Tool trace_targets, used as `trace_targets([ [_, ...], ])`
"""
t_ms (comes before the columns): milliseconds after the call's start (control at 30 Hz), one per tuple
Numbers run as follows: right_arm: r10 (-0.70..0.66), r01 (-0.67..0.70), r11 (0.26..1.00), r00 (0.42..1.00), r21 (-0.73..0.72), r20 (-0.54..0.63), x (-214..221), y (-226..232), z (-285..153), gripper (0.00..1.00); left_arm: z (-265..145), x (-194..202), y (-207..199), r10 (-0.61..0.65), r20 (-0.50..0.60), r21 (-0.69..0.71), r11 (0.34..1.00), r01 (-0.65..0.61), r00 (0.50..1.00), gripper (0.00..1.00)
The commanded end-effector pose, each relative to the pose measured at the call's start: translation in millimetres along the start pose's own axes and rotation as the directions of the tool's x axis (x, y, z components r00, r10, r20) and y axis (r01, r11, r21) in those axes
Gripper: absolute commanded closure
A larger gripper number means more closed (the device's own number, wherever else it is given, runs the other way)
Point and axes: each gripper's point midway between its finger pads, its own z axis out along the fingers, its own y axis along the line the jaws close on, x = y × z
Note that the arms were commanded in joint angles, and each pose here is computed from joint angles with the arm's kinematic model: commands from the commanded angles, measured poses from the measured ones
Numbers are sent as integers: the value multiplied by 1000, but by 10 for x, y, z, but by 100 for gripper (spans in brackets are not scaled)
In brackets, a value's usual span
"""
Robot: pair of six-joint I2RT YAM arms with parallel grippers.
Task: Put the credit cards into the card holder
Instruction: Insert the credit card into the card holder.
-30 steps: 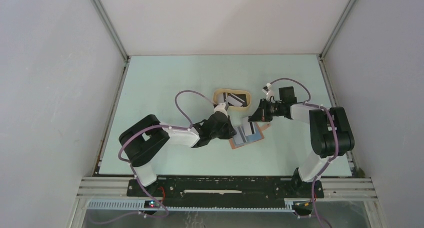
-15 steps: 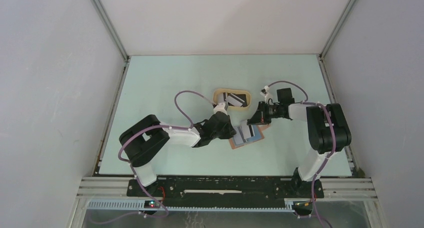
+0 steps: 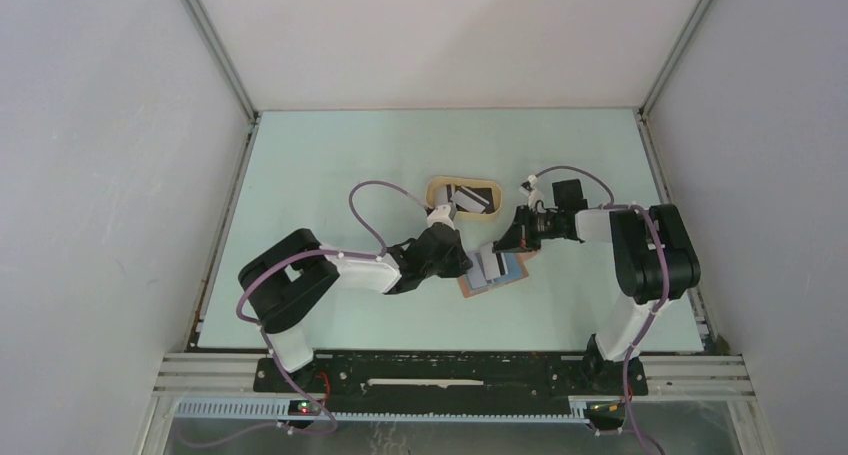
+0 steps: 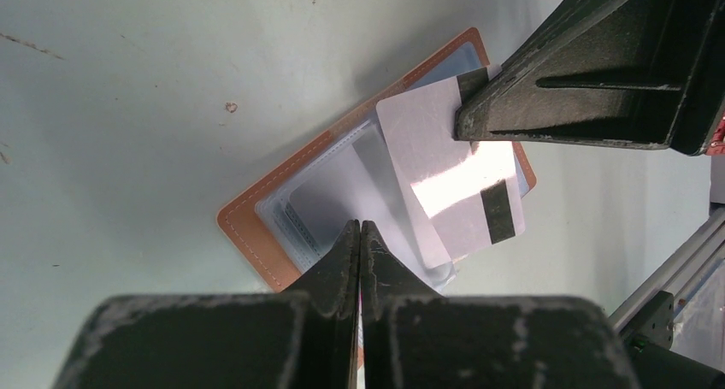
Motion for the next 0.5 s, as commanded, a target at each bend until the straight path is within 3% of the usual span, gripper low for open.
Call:
trace_targets([
  [0, 14, -14, 1000, 1000, -16, -17, 65, 1, 54, 100, -31, 11, 99, 9, 8, -33, 999, -9, 1000, 100],
  [467, 38, -36, 999, 997, 26, -67, 248, -51, 132, 95, -62, -13, 53, 14, 25, 3, 1000, -14, 1000, 100],
])
